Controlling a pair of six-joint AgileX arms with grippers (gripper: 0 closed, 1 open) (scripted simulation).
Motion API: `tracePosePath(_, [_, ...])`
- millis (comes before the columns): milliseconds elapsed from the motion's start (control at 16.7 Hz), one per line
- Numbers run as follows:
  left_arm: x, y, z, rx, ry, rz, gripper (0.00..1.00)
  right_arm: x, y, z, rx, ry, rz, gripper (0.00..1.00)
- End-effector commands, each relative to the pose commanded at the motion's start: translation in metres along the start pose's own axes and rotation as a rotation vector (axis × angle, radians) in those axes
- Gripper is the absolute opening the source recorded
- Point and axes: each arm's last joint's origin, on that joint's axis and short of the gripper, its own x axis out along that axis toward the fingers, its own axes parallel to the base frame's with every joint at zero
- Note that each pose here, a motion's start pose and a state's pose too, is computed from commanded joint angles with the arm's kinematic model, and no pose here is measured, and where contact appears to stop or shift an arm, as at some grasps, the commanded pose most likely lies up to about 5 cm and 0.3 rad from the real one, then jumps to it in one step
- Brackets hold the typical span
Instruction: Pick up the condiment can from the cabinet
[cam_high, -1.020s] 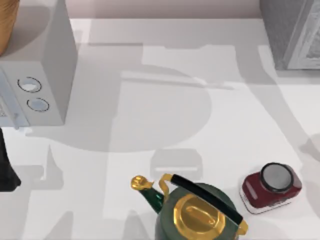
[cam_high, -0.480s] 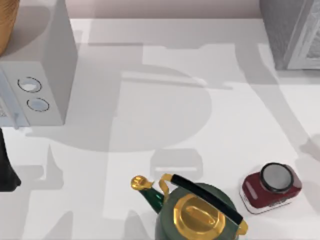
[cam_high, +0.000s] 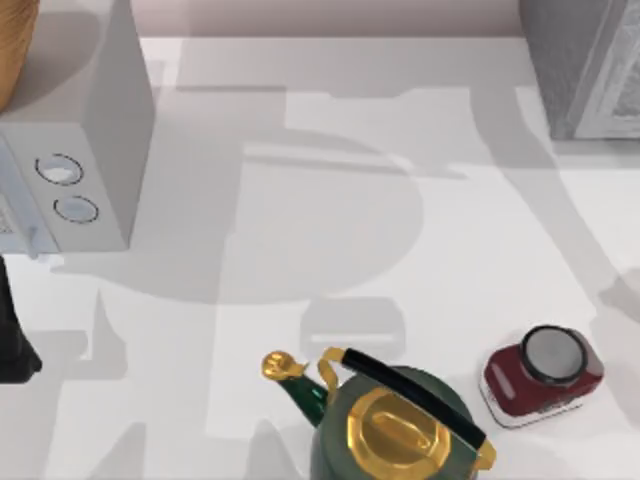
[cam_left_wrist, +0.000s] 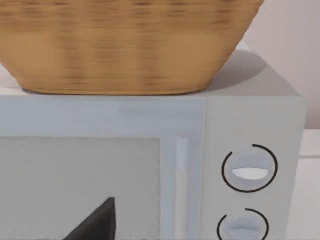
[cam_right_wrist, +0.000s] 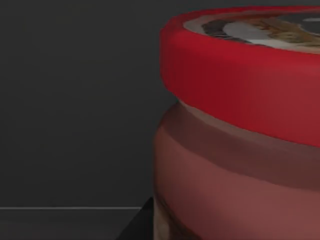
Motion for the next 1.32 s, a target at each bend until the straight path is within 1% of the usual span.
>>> tracePosePath(180, [0.000,0.000,0.000,0.000,0.000,0.000,1.00,0.000,0.000,0.000,0.000,0.000,0.000,0.02])
tracePosePath(240, [0.000,0.000,0.000,0.000,0.000,0.000,1.00,0.000,0.000,0.000,0.000,0.000,0.000,0.00])
tracePosePath(720, [0.000,0.000,0.000,0.000,0.000,0.000,1.00,0.000,0.001,0.000,0.002,0.000,0.002,0.00])
tracePosePath(840, [0.000,0.000,0.000,0.000,0.000,0.000,1.00,-0.008,0.003,0.004,0.003,0.000,0.002,0.00])
tracePosePath(1020, [0.000,0.000,0.000,0.000,0.000,0.000,1.00,-0.056,0.014,0.023,0.004,0.005,-0.002,0.00])
tracePosePath(1200, [0.000,0.000,0.000,0.000,0.000,0.000,1.00,-0.131,0.012,0.048,0.003,0.002,0.002,0.00])
tracePosePath(1320, [0.000,0.000,0.000,0.000,0.000,0.000,1.00,-0.166,0.005,0.057,0.002,0.001,0.002,0.00])
